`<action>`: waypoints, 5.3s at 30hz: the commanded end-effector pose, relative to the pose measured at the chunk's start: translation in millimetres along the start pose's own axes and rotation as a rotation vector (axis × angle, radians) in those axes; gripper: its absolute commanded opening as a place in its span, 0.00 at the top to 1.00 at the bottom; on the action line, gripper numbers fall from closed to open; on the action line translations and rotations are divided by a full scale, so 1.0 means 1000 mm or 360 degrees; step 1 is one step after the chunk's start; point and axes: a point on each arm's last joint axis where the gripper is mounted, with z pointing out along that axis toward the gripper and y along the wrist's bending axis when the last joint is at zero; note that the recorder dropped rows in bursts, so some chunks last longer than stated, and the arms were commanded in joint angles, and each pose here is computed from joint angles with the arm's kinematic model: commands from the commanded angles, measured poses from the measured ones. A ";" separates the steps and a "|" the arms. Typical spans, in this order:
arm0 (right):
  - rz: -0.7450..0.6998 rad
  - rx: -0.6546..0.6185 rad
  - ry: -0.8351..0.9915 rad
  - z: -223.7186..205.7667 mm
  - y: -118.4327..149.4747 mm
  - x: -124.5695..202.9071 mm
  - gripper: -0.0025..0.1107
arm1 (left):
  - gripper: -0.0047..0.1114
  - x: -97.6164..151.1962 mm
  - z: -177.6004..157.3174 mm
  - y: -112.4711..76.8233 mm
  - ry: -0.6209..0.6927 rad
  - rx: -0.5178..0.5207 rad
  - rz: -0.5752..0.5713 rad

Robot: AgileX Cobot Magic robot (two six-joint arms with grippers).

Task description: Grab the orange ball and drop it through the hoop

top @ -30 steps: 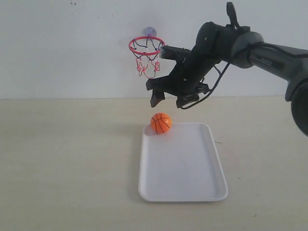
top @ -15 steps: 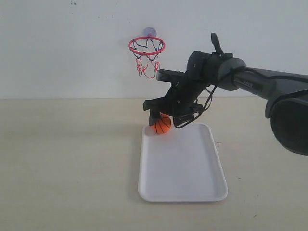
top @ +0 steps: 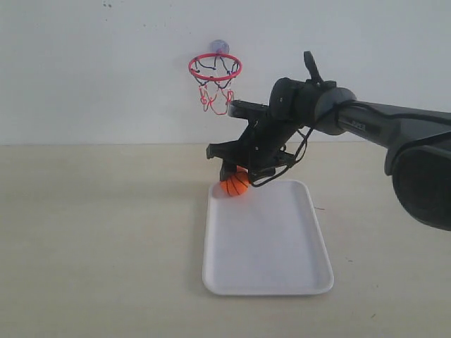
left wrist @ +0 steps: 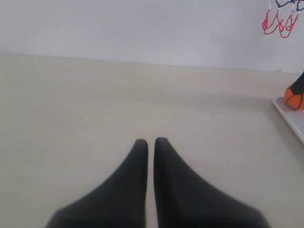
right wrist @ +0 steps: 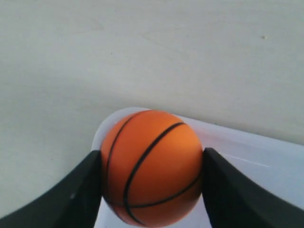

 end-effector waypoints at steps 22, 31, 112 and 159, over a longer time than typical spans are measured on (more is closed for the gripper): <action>-0.0424 0.0065 -0.0002 -0.147 0.002 -0.028 0.98 | 0.92 0.000 0.000 0.000 -0.0010 -0.0003 -0.0017; -0.0199 -0.0089 -0.0270 -0.185 -0.038 -0.048 0.98 | 0.92 0.000 0.000 0.000 -0.0010 -0.0003 -0.0017; -0.0116 -0.0901 -0.1252 -0.145 -0.048 -0.112 0.98 | 0.92 0.000 0.000 0.000 -0.0010 -0.0003 -0.0017; 0.1009 -0.0284 0.0335 -0.273 -0.093 0.159 0.98 | 0.92 0.000 0.000 0.000 -0.0010 -0.0003 -0.0017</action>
